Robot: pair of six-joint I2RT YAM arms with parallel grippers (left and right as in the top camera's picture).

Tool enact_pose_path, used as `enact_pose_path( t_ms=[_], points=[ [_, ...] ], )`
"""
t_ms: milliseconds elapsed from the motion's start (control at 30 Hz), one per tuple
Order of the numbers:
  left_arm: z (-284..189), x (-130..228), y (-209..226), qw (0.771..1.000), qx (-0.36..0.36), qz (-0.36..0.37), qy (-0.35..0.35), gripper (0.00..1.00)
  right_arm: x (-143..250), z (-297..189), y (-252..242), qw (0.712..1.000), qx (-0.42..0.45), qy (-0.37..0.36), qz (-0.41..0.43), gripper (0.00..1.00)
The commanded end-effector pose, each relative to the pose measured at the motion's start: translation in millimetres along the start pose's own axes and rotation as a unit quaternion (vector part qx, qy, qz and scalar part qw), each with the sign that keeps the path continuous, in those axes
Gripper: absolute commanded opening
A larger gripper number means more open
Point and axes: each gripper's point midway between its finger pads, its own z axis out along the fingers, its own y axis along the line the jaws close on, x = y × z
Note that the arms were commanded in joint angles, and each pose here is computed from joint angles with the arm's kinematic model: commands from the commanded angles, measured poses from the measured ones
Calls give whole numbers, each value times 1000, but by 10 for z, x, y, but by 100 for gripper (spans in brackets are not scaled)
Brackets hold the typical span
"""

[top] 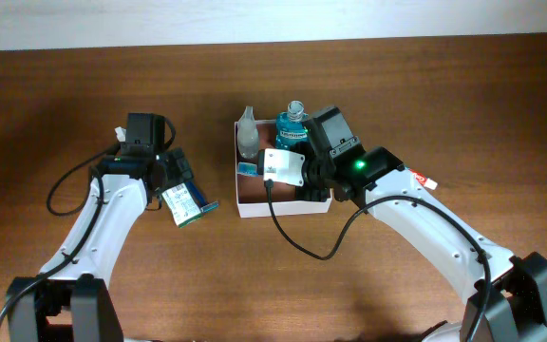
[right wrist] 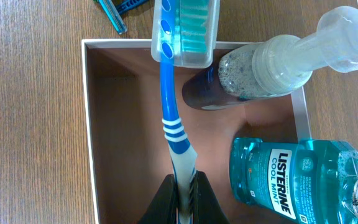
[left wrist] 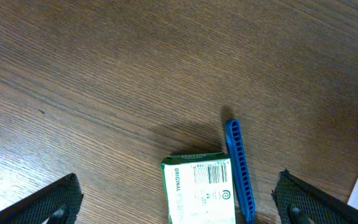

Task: Pack container
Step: 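Carry the toothbrush left and lay it in the box front, then return the right gripper right above the Colgate toothpaste tube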

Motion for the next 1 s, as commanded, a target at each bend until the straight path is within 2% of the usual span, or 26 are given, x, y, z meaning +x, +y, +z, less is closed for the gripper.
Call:
enact_pose_path(
  t_ms=[0, 167, 733, 800, 867, 967],
  points=[
    [20, 16, 10, 1000, -6, -4, 1, 99, -61, -12, -48, 1000, 7, -5, -2, 4],
    [20, 16, 10, 1000, -6, -4, 1, 100, -72, -6, -68, 1000, 10, -8, 25, 4],
    [20, 16, 10, 1000, -6, -4, 1, 99, 72, 227, 17, 999, -17, 12, 36, 6],
    [20, 16, 11, 1000, -6, -4, 2, 99, 74, 237, 10, 999, -16, 12, 36, 11],
    [20, 16, 11, 1000, -6, -4, 2, 100, 57, 237, -10, 999, -12, 9, 35, 39],
    [20, 16, 11, 1000, -6, -4, 2, 99, 37, 233, -36, 999, -7, 5, 33, 51]
  ],
)
